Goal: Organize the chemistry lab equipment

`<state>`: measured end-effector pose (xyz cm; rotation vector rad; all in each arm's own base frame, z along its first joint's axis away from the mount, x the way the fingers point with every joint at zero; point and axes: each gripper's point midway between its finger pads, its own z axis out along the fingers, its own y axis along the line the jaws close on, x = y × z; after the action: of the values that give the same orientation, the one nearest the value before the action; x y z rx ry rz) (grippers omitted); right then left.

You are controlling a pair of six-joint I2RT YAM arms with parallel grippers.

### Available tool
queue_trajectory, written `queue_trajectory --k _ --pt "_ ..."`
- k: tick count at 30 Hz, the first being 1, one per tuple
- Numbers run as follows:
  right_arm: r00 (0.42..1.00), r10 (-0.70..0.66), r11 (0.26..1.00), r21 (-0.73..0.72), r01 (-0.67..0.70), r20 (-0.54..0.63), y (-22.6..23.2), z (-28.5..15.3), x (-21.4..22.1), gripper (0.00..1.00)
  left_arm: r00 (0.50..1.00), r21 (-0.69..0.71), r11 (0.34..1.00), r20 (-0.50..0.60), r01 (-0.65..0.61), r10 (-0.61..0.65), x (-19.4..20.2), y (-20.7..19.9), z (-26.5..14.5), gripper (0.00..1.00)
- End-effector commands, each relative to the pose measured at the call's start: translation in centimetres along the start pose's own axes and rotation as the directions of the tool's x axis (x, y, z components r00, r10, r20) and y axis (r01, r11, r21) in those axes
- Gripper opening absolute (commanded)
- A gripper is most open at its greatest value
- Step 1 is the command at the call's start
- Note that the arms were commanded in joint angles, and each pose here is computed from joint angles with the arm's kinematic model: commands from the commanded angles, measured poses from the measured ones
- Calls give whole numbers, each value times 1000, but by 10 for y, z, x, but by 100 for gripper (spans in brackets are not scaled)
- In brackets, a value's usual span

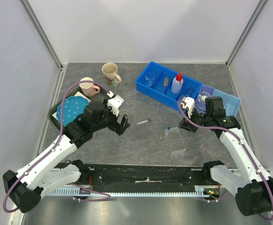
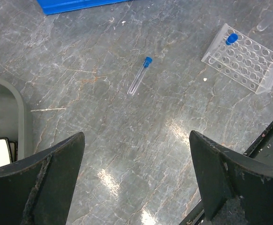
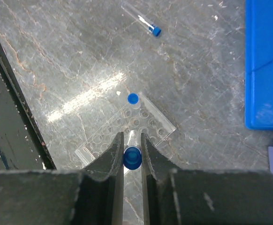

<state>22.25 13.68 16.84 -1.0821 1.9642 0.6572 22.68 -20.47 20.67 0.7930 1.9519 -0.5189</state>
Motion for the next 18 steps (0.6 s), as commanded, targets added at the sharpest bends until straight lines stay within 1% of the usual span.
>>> queue_trajectory --k 1,5,18 --pt "995 -80 996 -30 81 53 0 7 -2 11 999 -37 998 8 -43 43 -3 8 1 98" --pt "993 -89 994 -52 93 74 -3 17 0 11 999 -52 998 4 -46 46 -1 11 1 98" --pt "993 -90 989 -114 99 76 -6 42 15 12 999 -63 997 -9 -49 49 3 13 4 98"
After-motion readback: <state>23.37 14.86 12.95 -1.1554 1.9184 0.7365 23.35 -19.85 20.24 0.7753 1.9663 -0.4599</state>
